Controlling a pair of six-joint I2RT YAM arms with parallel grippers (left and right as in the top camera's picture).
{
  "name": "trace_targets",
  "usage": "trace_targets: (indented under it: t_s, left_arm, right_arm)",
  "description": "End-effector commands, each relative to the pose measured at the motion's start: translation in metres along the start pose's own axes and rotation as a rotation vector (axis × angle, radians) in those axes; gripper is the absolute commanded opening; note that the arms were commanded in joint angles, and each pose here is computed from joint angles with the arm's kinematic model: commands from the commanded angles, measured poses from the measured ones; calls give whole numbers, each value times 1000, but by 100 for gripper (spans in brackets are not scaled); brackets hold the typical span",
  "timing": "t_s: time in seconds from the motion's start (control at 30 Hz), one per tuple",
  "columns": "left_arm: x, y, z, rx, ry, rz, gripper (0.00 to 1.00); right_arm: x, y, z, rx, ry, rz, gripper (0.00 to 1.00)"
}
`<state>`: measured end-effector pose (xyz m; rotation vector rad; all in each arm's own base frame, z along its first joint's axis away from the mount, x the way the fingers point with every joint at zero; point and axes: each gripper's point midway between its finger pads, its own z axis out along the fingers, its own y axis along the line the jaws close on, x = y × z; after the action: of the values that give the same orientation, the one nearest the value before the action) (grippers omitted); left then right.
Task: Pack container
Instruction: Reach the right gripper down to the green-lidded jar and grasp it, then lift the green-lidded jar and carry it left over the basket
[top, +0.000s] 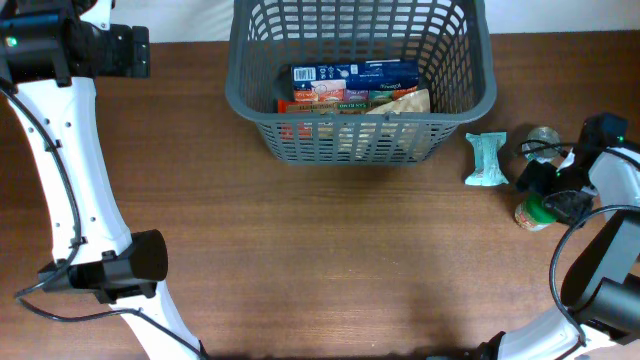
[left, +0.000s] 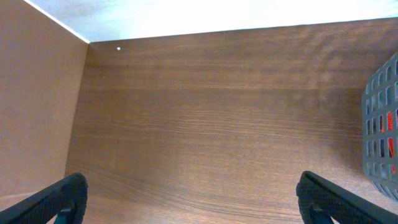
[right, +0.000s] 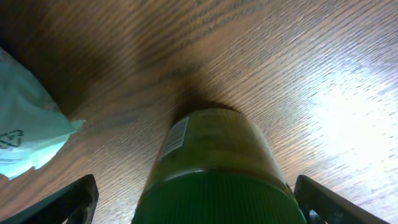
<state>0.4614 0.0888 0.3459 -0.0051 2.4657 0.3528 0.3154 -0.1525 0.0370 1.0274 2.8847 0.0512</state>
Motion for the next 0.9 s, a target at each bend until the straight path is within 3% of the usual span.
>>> trace_targets:
  t_s: [0.0,0.07,0.23,0.43,0.57,0.7,0.87]
  left_arm:
    - [1,2,-4,-5,-3,-17,99]
    - [1,2,-4,-5,-3,-17,99]
    - [1,2,-4,-5,-3,-17,99]
    - [1,2,-4,-5,-3,-17,99]
    - [1,2,-4,-5,-4,-17,99]
    - [1,2,-4,-5,-3,-17,99]
    - [1,2,-4,-5,-3,-17,99]
  right_arm:
    - [5,-2,6,5,13,13,93]
    - [5,-2,7,4,11,13,88]
    - [4,-1,7,4,9,13,62]
    - [6,1,0,-9,24,13,49]
    - [-2,4,-28,-14,-3,9,39]
    - [-22,14,-91,-51,-118,-1,32]
    - [-31,34,-209,-157,-340,-38,25]
